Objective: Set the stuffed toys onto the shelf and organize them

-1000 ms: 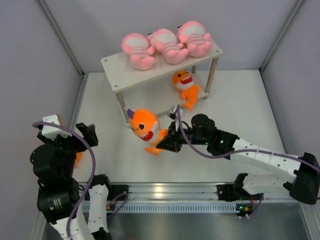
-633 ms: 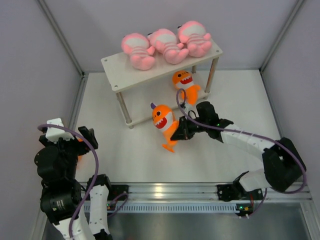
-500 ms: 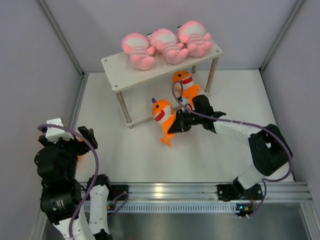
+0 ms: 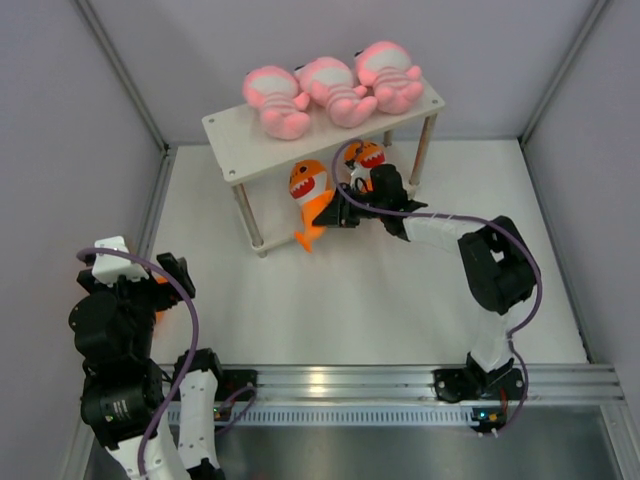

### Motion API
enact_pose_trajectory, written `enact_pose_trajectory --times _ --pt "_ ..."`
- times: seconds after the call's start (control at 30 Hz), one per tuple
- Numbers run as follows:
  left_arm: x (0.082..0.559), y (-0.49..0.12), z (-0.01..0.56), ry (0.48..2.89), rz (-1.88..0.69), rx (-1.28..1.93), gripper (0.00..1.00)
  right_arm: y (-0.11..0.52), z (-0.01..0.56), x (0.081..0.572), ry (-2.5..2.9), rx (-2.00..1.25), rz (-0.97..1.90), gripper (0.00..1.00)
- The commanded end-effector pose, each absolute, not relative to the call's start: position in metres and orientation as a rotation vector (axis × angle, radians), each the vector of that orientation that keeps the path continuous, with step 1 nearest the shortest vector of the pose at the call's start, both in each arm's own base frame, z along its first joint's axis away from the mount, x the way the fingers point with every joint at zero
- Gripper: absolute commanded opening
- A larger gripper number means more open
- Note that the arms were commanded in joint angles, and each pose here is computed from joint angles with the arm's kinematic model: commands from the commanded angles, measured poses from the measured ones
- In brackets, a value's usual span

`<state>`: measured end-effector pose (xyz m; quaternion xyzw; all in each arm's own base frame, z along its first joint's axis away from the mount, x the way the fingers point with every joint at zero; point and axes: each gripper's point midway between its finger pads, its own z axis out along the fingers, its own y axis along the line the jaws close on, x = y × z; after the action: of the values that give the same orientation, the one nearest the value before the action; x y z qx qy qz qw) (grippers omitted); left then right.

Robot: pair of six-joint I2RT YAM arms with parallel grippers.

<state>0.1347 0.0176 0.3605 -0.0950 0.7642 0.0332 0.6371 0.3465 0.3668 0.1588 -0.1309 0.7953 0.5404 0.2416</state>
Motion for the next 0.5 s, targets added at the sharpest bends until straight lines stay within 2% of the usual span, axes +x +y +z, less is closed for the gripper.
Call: enact_pose_trajectory --times 0.0,0.17,0.47 --pt "0.135 0.018 0.365 1.73 0.086 -0.21 0.99 0.37 0.185 0.387 2.052 -0.189 1.484 0.3" --pt "0.132 0.015 0.368 1.714 0.076 -0.194 0.99 0.363 0.182 0.413 2.024 -0.028 1.397 0.44" --pt "0.132 0.009 0.364 1.724 0.05 -0.173 0.99 0.336 0.161 0.423 2.034 0.103 1.205 0.47"
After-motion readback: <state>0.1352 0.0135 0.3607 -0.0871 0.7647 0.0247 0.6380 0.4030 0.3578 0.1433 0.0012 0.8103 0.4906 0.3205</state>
